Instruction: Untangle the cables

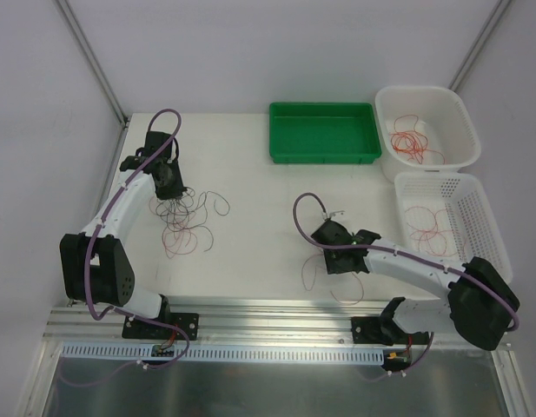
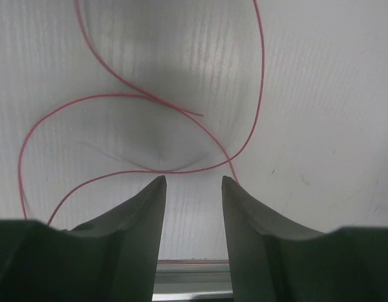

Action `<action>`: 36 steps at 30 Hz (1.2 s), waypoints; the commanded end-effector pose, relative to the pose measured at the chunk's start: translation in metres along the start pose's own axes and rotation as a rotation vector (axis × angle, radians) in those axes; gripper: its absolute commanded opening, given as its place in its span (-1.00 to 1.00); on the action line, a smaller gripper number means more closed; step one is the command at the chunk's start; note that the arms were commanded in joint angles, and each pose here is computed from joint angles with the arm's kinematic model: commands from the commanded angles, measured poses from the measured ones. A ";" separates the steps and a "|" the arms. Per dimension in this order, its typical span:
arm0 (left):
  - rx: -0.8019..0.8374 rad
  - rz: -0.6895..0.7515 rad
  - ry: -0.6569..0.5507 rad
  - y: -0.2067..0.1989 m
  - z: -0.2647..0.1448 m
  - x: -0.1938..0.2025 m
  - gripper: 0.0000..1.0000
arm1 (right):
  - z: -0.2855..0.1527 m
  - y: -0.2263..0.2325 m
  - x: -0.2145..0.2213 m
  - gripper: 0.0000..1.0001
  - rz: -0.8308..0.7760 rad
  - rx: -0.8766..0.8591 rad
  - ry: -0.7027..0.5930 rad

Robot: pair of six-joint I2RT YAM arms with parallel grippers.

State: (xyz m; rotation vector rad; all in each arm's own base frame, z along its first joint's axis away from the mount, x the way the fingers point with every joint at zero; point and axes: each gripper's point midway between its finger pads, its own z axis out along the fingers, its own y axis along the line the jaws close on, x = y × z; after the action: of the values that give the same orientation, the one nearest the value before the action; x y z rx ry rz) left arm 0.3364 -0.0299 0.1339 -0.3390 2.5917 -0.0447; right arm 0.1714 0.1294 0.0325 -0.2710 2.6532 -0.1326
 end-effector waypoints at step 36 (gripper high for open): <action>0.030 0.006 -0.006 -0.004 -0.004 -0.003 -1.00 | -0.059 0.066 -0.024 0.78 -0.062 -0.054 -0.077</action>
State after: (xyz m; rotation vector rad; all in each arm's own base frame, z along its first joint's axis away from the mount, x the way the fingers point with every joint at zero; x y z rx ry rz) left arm 0.3363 -0.0314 0.1340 -0.3356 2.5933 -0.0559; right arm 0.1502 0.1982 0.0819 -0.3957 2.5883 -0.0126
